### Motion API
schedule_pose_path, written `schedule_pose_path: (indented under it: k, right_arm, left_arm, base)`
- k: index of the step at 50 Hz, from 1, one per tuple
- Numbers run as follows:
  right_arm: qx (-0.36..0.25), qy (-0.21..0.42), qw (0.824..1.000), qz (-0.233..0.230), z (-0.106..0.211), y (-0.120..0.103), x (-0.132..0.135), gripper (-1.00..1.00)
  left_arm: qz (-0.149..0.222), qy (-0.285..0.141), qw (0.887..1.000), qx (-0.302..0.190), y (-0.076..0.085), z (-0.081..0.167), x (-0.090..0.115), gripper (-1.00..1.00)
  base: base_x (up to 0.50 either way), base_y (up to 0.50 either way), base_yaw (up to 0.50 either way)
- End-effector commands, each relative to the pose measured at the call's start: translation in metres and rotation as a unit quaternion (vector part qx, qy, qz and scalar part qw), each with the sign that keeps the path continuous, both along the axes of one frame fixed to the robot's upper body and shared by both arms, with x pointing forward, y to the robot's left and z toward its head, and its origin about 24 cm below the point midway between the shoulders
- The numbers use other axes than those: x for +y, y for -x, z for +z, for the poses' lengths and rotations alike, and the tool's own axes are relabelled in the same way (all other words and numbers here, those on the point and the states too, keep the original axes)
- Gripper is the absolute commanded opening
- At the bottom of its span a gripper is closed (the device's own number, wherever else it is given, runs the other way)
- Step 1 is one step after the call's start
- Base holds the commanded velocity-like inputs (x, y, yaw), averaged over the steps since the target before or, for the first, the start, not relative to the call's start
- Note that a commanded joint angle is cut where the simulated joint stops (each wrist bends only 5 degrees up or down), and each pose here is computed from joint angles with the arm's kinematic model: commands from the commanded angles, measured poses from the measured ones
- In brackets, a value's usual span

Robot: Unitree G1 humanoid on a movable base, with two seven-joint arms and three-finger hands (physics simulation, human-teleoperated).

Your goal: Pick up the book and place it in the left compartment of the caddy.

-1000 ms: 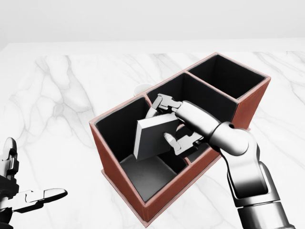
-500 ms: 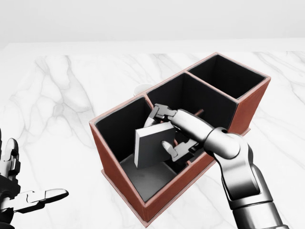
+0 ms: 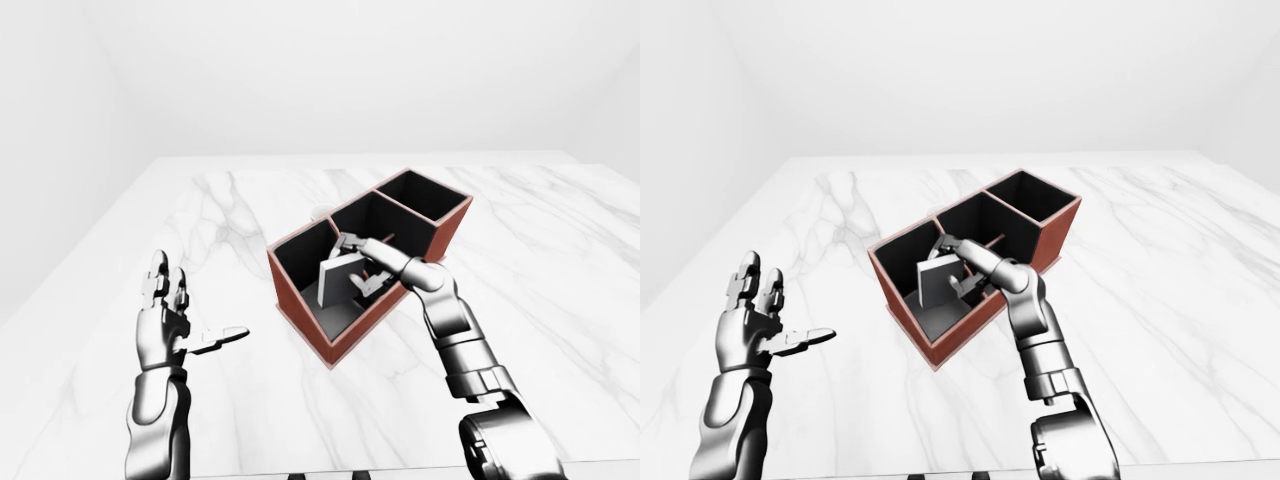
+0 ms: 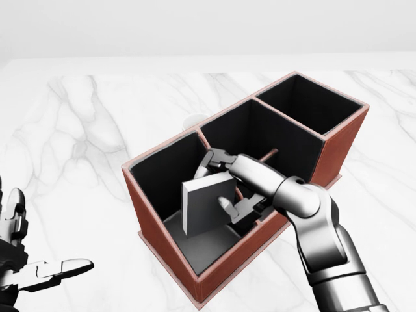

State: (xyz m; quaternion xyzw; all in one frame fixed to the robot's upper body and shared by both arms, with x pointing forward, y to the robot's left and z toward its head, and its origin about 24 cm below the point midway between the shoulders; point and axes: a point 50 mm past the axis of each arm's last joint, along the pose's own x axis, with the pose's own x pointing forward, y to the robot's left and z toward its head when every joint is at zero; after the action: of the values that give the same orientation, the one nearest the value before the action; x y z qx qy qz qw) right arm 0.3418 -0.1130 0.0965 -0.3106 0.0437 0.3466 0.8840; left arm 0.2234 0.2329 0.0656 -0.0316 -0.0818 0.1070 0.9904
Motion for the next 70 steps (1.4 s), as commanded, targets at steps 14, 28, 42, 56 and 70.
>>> schedule_pose_path:
  k: [14,28,42,56,70]
  right_arm:
    - [0.004,-0.016,1.0,-0.004,-0.001,0.001,-0.001,-1.0]
    - [-0.003,-0.02,1.0,-0.004,0.0,0.005,-0.002,1.0]
    - [-0.005,-0.026,1.0,-0.006,0.001,0.005,-0.004,1.0]
    - [-0.083,-0.048,0.995,0.004,0.038,0.009,-0.003,1.0]
    - [-0.236,-0.088,0.967,0.032,0.11,0.034,-0.011,1.0]
  left_arm:
    - [-0.001,0.001,1.0,0.002,0.0,-0.002,0.0,1.0]
    - [-0.001,0.003,1.0,0.004,0.0,-0.003,-0.001,1.0]
    - [-0.005,0.005,1.0,0.014,-0.003,-0.007,-0.002,1.0]
    - [-0.006,0.0,1.0,-0.001,-0.001,0.001,-0.005,1.0]
    - [-0.012,-0.003,1.0,-0.001,0.0,0.003,-0.007,1.0]
  base:
    - [0.0,0.0,0.0]
    - [0.0,0.0,0.0]
    - [0.0,0.0,0.0]
    - [0.0,0.0,0.0]
    - [0.0,0.0,0.0]
